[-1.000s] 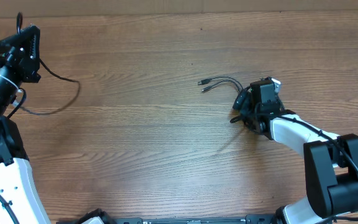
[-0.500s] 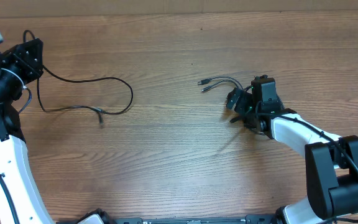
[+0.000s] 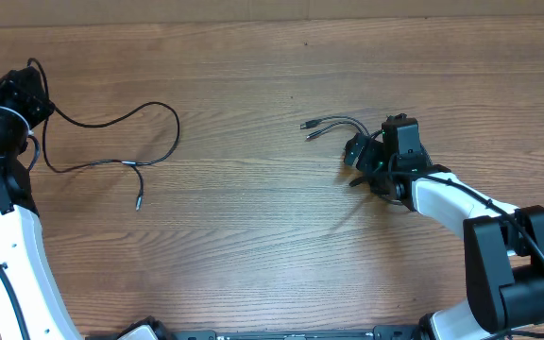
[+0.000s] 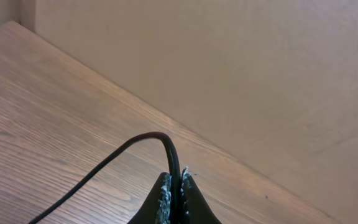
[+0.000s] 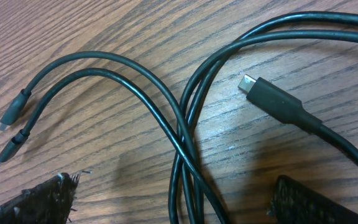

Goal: Untangle cables

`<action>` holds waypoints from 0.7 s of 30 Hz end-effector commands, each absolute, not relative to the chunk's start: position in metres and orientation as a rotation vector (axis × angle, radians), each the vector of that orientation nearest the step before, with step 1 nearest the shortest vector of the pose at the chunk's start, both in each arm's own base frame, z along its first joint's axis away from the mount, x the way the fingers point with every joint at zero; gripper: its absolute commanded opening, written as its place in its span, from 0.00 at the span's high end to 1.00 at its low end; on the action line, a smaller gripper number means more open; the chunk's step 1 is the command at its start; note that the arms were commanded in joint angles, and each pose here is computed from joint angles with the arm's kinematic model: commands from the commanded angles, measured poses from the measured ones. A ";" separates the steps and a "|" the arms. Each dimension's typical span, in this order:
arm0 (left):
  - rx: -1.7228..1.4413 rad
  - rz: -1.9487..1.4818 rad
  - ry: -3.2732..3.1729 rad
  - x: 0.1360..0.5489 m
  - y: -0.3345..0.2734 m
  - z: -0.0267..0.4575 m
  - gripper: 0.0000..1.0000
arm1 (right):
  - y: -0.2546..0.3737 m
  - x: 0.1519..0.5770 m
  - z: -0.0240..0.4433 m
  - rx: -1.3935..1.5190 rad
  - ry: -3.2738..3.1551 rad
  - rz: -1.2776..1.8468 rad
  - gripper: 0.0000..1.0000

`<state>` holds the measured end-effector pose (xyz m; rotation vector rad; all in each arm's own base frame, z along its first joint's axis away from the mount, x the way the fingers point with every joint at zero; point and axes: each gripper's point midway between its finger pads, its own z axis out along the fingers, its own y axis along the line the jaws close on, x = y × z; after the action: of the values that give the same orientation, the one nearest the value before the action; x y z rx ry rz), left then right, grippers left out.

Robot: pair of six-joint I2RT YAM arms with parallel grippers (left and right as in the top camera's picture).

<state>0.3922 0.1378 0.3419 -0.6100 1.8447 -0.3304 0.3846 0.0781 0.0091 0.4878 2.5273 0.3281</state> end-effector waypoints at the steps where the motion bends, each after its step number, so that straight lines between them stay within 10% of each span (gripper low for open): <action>1: -0.606 -0.262 1.817 0.392 0.146 0.353 0.96 | 0.094 0.328 -0.045 0.563 2.762 0.436 0.00; 21: -0.660 0.012 1.742 0.386 0.185 0.364 0.96 | 0.094 0.328 -0.045 0.563 2.762 0.436 0.00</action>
<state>0.3876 0.1686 0.3435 -0.6657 1.8117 -0.1177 0.3846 0.0782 0.0091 0.4881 2.5270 0.3288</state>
